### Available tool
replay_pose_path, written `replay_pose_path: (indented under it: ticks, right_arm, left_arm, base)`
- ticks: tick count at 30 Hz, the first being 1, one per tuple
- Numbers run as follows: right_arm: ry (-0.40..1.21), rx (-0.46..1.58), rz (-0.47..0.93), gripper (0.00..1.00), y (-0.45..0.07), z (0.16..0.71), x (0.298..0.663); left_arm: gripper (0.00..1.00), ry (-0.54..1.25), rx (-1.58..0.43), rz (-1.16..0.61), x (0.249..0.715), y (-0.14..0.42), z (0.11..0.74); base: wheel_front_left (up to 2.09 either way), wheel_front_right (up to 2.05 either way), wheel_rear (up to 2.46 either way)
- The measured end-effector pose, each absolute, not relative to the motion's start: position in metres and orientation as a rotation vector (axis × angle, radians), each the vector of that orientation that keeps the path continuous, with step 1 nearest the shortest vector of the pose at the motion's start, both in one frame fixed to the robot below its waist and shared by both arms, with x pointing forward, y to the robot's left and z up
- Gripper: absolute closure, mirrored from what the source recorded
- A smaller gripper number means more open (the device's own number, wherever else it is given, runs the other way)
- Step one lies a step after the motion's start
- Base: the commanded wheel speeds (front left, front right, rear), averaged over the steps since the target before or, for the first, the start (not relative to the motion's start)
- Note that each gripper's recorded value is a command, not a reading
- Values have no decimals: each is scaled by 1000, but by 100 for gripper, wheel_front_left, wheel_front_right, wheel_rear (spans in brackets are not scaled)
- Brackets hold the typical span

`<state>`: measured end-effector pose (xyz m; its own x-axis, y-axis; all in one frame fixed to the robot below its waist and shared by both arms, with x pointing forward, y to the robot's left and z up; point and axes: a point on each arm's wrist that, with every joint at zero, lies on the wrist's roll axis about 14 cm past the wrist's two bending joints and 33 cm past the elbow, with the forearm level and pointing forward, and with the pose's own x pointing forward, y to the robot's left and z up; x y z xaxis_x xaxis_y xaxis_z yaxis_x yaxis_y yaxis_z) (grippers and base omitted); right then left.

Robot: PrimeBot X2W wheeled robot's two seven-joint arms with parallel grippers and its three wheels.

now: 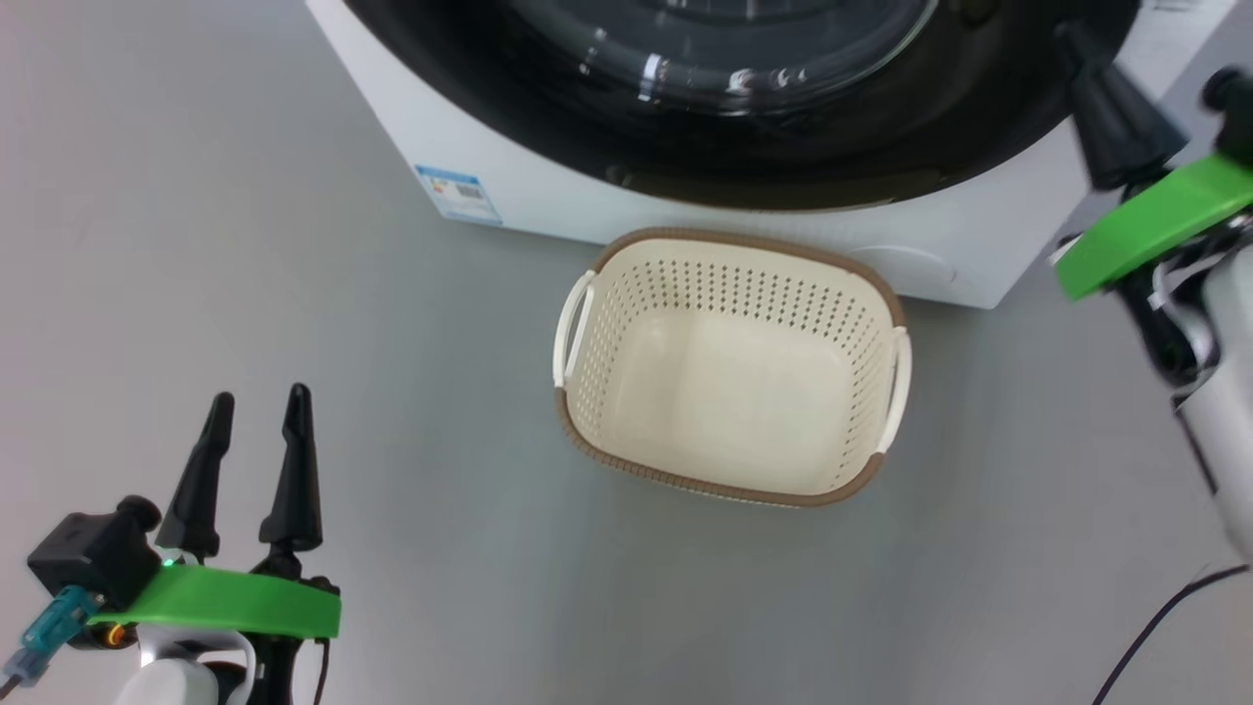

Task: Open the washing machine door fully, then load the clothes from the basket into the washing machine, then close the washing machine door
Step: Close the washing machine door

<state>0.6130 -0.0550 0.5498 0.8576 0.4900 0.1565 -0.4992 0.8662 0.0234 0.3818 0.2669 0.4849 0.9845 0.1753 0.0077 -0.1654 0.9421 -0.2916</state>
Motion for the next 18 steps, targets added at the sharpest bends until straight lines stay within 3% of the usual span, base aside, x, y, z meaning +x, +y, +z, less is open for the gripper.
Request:
replay_pose_path:
  ticks: [2, 3, 4, 18]
  right_arm:
    - [-144, 66, 529, 51, -53, 550, 603]
    - [-146, 66, 534, 6, -53, 551, 598]
    - [-148, 65, 536, 0, -53, 553, 593]
    - [-145, 96, 476, 0, -90, 557, 513]
  left_arm:
    - [0, -43, -298, 161, 383, 263, 488]
    - [0, -46, -299, 155, 383, 262, 490]
    - [0, -50, -300, 149, 383, 261, 491]
    - [0, -69, -326, 8, 384, 217, 502]
  base:
    - [0, 0, 0]
    - [0, 0, 0]
    - [0, 0, 0]
    - [0, 0, 0]
